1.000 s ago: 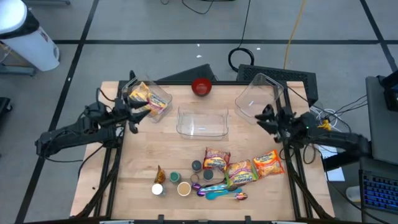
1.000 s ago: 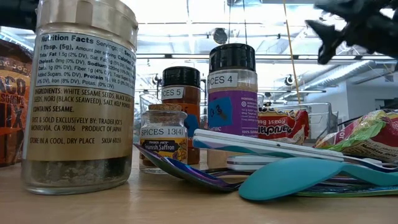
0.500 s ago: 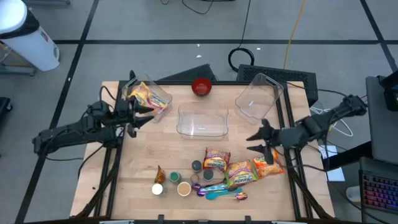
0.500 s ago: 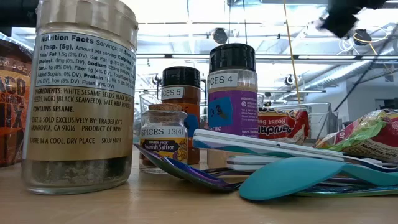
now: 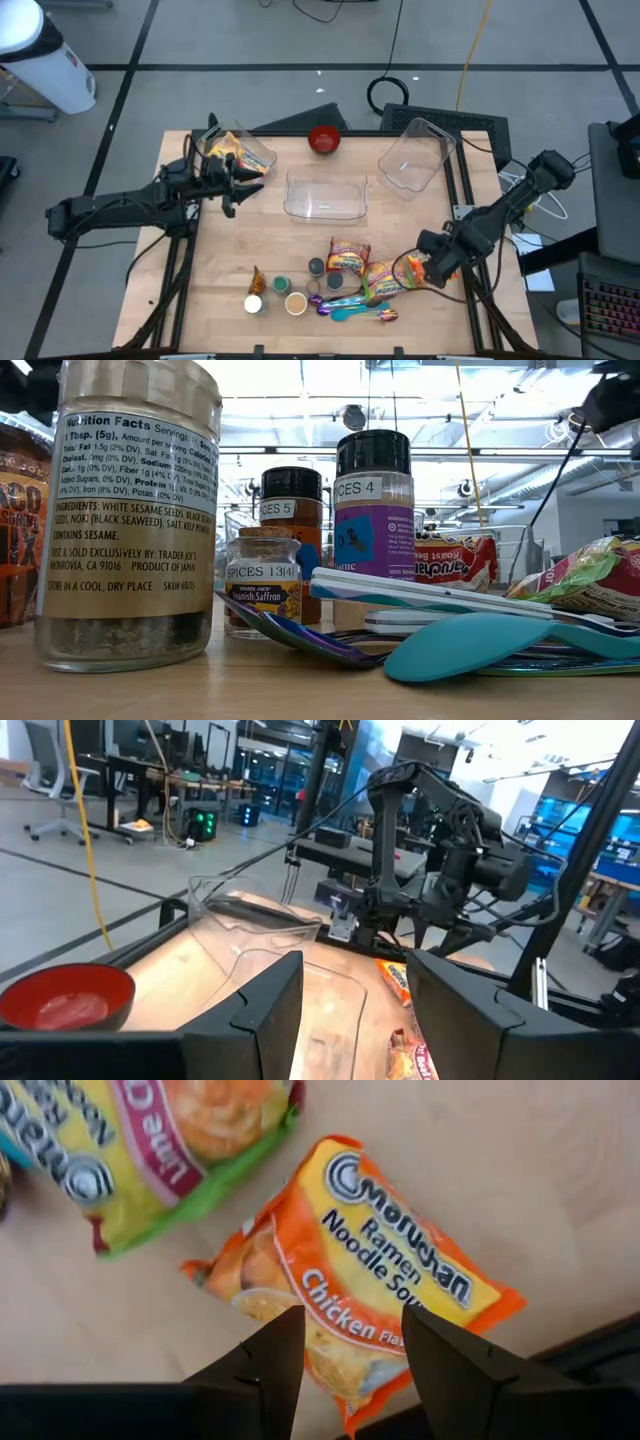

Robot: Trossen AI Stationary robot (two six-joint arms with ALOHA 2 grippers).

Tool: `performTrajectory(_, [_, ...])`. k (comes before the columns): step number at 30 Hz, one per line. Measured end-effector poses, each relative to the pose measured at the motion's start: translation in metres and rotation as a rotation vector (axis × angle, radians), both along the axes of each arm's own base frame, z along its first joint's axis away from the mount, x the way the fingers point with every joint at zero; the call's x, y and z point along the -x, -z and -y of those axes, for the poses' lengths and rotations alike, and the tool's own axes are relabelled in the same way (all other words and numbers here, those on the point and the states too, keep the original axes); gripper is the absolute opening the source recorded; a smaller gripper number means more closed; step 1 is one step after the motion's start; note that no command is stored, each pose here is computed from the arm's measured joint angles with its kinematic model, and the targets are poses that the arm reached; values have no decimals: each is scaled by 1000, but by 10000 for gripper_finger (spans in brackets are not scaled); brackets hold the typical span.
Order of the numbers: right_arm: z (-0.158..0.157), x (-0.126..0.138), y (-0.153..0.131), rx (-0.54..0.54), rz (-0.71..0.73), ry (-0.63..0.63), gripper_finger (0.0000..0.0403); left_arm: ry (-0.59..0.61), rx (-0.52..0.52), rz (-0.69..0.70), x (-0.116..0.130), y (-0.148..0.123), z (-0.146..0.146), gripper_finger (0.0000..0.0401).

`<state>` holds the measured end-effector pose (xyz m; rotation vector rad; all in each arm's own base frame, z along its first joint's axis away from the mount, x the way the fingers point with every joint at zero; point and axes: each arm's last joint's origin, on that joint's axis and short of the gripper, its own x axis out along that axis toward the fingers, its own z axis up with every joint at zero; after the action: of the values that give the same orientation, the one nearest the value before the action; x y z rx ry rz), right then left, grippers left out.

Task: Pick & Place Food Item
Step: Put the orange noodle pack into the left transparent bin

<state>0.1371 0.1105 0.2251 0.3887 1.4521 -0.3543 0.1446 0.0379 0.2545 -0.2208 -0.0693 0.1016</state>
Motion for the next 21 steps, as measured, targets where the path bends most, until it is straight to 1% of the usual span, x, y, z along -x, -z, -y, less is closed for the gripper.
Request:
performTrajectory(4, [-12, 5, 7, -41, 53, -120, 155, 1, 8, -28, -6, 4, -2, 189])
performTrajectory(7, [-20, 13, 12, -49, 56, -183, 144, 5, 8, -26, -7, 4, -2, 189])
performTrajectory(11, [-26, 20, 21, -8, 117, -197, 129, 93, -15, 29, -7, -1, 1, 189])
performTrajectory(14, [-27, 21, 30, -10, 151, -194, 120, 153, -32, 60, -6, -5, 3, 189])
performTrajectory(17, [-26, 23, 40, -12, 148, -193, 114, 157, -35, 69, -6, -5, 3, 189])
performTrajectory(21, [-24, 25, 45, -7, 148, -179, 109, 157, -40, 68, -6, -5, 3, 189])
